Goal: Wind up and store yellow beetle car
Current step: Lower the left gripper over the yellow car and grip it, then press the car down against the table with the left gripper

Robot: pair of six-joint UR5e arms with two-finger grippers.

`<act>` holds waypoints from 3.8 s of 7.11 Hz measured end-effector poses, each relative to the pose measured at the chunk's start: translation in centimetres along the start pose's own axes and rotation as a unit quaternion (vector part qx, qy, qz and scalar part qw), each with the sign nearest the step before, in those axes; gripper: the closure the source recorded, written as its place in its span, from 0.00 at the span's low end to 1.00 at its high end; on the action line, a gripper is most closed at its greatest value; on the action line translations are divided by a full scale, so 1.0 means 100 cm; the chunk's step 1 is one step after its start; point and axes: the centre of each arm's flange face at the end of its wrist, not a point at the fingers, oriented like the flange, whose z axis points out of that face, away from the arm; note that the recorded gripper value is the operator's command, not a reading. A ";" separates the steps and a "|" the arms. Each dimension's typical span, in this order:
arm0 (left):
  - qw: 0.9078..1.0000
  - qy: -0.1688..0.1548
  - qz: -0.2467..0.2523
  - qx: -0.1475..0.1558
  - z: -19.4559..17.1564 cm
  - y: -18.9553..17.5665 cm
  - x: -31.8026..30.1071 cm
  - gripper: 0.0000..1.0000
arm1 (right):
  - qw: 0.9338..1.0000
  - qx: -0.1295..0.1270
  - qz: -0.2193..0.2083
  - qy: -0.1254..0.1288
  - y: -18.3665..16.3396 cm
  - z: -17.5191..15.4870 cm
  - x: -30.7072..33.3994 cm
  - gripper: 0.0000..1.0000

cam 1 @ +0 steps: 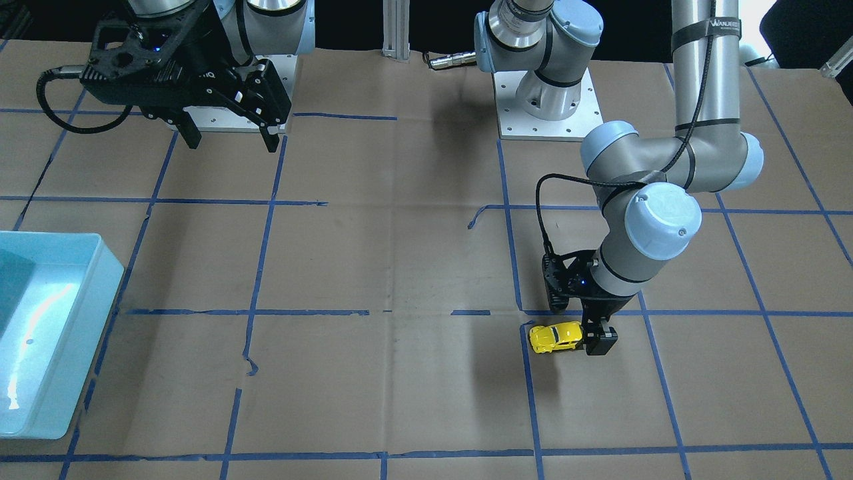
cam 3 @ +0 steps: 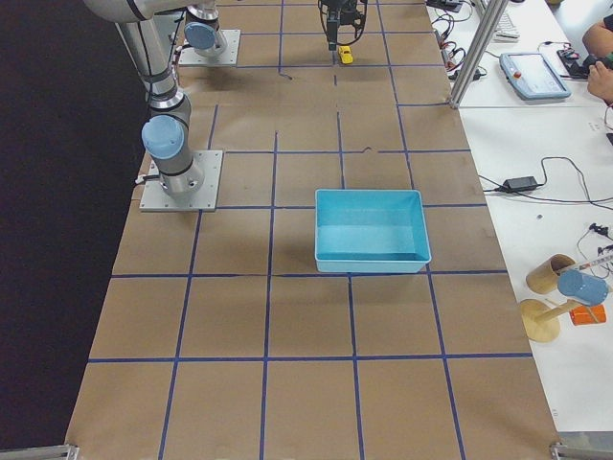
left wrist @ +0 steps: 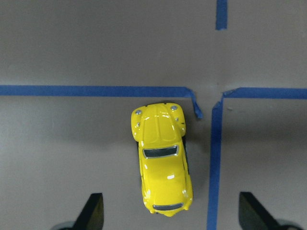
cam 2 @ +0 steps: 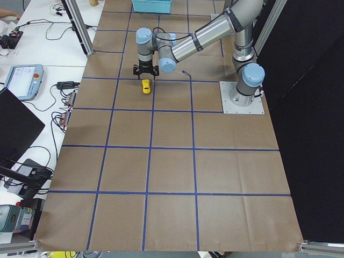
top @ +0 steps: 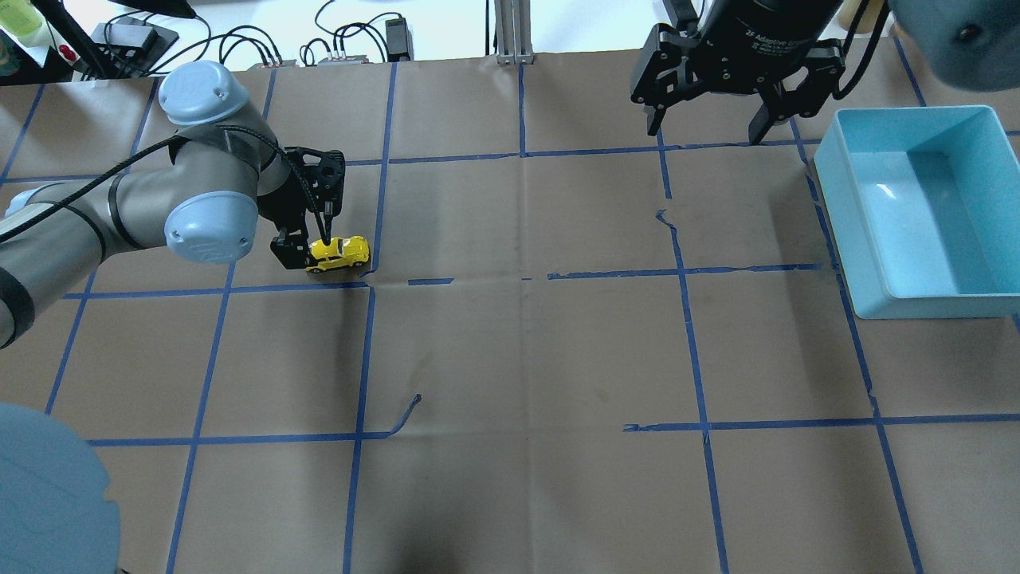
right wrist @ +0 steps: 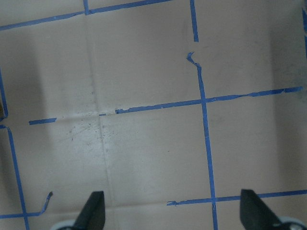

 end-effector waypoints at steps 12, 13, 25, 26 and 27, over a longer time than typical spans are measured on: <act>0.999 0.033 0.016 -0.003 0.047 -0.008 0.001 0.55 | 1.000 -0.004 0.001 0.001 -0.002 0.007 0.000 0.00; 0.999 0.029 0.017 -0.006 0.042 -0.008 0.000 0.59 | 1.000 -0.004 0.000 0.002 -0.003 0.007 0.000 0.00; 0.998 0.027 0.045 -0.024 0.046 -0.032 0.002 0.60 | 1.000 -0.004 0.000 0.001 -0.005 0.009 0.000 0.00; 0.998 0.029 0.047 -0.023 0.048 -0.031 0.002 0.60 | 1.000 -0.005 0.000 0.001 -0.005 0.009 0.000 0.00; 0.998 0.030 0.048 -0.023 0.050 -0.028 0.002 0.60 | 1.000 -0.005 0.000 0.001 -0.005 0.009 0.000 0.00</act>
